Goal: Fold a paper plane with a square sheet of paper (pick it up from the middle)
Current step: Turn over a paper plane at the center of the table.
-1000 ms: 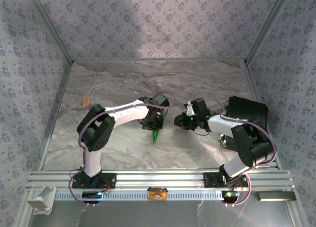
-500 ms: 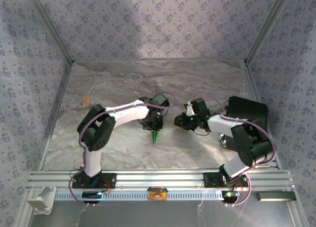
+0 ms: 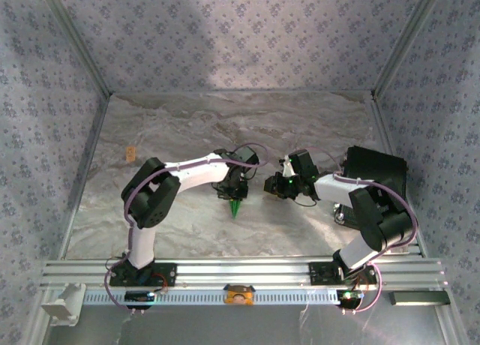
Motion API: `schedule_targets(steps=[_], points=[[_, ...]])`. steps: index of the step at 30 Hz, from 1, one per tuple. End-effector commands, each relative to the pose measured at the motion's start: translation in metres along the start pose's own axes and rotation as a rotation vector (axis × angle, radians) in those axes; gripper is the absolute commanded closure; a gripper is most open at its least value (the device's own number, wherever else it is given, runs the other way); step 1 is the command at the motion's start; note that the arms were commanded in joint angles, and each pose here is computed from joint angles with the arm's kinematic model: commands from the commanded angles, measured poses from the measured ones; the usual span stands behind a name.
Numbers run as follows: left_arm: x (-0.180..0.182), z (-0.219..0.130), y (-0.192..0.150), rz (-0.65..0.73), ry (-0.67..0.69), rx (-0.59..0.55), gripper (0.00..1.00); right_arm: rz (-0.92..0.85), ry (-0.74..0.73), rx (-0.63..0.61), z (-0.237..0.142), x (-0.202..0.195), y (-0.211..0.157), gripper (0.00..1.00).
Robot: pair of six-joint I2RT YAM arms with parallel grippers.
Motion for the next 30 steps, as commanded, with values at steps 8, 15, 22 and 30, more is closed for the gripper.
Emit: schedule_targets(steps=[8, 15, 22, 30], points=[[-0.003, 0.020, -0.007, -0.026, 0.149, -0.005, 0.81, -0.023, -0.022, -0.022, -0.008, 0.003, 0.002, 0.79], [-0.006, 0.025, -0.007, -0.069, 0.160, -0.014, 0.75, -0.032, -0.044, -0.058, -0.023, 0.001, 0.002, 0.79], [-0.008, 0.023, -0.006, -0.098, 0.140, -0.020, 0.65, -0.026, -0.045, -0.068, -0.027, -0.002, 0.000, 0.78], [-0.010, 0.019, -0.005, -0.136, 0.123, -0.025, 0.64, -0.026, -0.041, -0.072, -0.029, -0.001, 0.001, 0.78]])
Point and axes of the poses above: each hand's point on the last joint's axis, 136 mm out from that joint toward the fingers, its own z axis out along the fingers, its own x axis along the line the jaws close on, y = z × x, the point moved 9 cm from there along -z, back along the fingers, and after that the axes turned 6 degrees about -z, right-handed, at the moved point
